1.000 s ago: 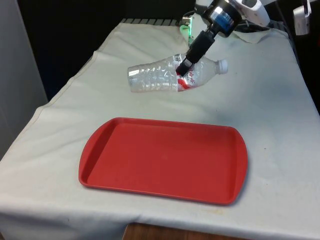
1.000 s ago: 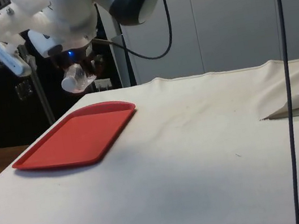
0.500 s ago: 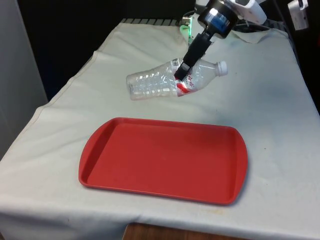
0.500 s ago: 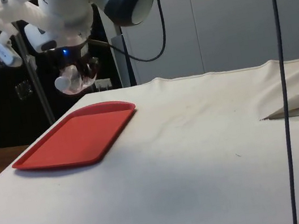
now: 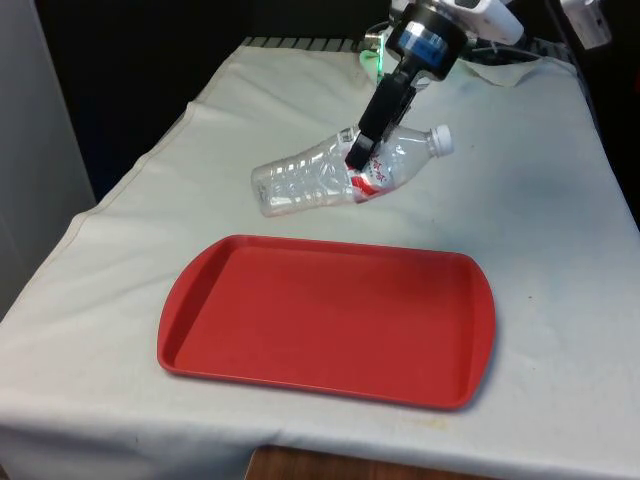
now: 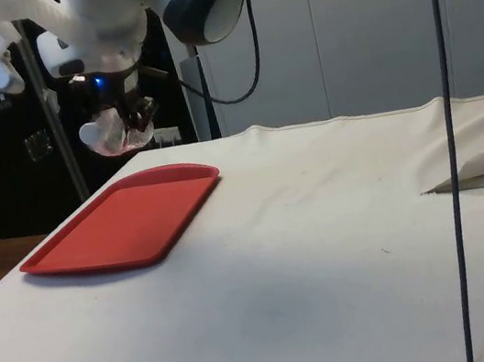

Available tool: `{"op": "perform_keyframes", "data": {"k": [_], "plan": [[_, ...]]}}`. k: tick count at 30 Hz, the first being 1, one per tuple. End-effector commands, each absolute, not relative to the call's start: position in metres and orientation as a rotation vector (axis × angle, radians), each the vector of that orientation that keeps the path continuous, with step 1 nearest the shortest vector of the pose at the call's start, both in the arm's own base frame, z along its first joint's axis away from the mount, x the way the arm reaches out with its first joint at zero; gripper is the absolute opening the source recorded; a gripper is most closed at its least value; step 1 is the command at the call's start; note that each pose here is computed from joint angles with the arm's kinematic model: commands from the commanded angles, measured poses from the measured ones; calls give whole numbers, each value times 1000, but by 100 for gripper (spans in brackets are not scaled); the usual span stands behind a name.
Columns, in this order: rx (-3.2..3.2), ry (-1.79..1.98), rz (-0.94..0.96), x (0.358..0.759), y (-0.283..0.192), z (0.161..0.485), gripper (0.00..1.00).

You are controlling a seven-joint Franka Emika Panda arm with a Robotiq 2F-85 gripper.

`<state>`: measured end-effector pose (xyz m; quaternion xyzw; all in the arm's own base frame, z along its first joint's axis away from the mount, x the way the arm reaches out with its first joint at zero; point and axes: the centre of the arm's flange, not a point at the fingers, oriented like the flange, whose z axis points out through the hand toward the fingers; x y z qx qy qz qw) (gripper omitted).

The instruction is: Place the bottle upright on the tray.

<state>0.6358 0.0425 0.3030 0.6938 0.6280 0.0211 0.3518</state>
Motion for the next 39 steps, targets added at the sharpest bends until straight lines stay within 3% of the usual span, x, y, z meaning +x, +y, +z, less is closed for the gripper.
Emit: {"op": "perform_keyframes", "data": {"k": [1,39], "plan": [[1810,1628,80,638,41,303,17],[2044,1510,349,655,22,305,17]]}}
